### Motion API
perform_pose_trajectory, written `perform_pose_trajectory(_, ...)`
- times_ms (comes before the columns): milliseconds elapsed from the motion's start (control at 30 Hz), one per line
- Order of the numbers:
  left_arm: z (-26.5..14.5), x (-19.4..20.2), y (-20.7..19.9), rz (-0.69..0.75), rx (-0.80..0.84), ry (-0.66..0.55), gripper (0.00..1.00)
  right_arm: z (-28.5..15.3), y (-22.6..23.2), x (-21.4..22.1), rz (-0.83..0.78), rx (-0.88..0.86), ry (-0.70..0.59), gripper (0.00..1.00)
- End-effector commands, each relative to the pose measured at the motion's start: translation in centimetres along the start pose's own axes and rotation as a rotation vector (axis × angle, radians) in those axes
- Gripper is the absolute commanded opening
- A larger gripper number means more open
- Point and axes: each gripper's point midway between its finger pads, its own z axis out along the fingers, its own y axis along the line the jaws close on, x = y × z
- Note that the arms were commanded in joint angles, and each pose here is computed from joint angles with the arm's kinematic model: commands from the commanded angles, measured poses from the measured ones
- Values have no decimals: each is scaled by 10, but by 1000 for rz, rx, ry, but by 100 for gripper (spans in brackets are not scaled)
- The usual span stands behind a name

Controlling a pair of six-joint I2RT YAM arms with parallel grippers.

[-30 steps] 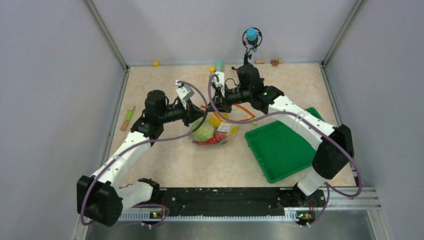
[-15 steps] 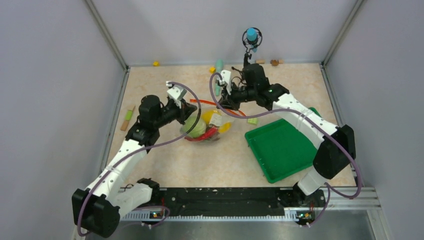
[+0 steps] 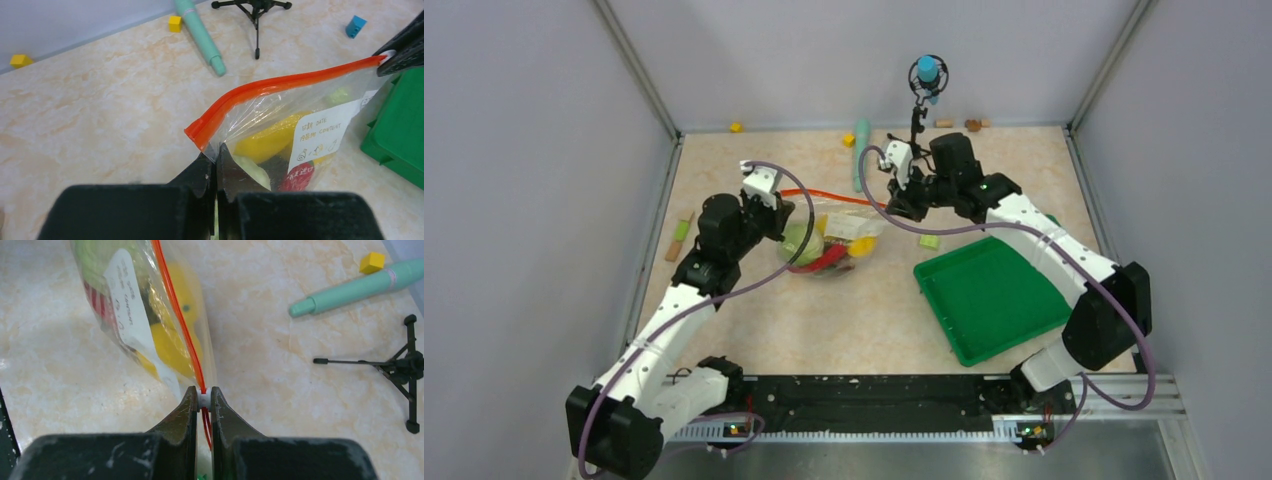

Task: Place the food in the zip-top bag and seal the zipper
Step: Zip the zipper food storage bag at the center of the board.

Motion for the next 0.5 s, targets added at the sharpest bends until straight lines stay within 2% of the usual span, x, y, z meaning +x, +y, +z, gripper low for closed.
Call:
perform_pose_trajectory(0,-16,-31,43,4,-225,-97,0,-29,-28,16,38,162,62,0)
perform_pose_trajectory(233,-22,-32,56,-41,-311,-113,0,-38,-29,27,82,189,87,0)
perform_pose_trajectory(467,-25,-38,61,-88,-345,-130,0,-42,-23,20,99,174,50,0)
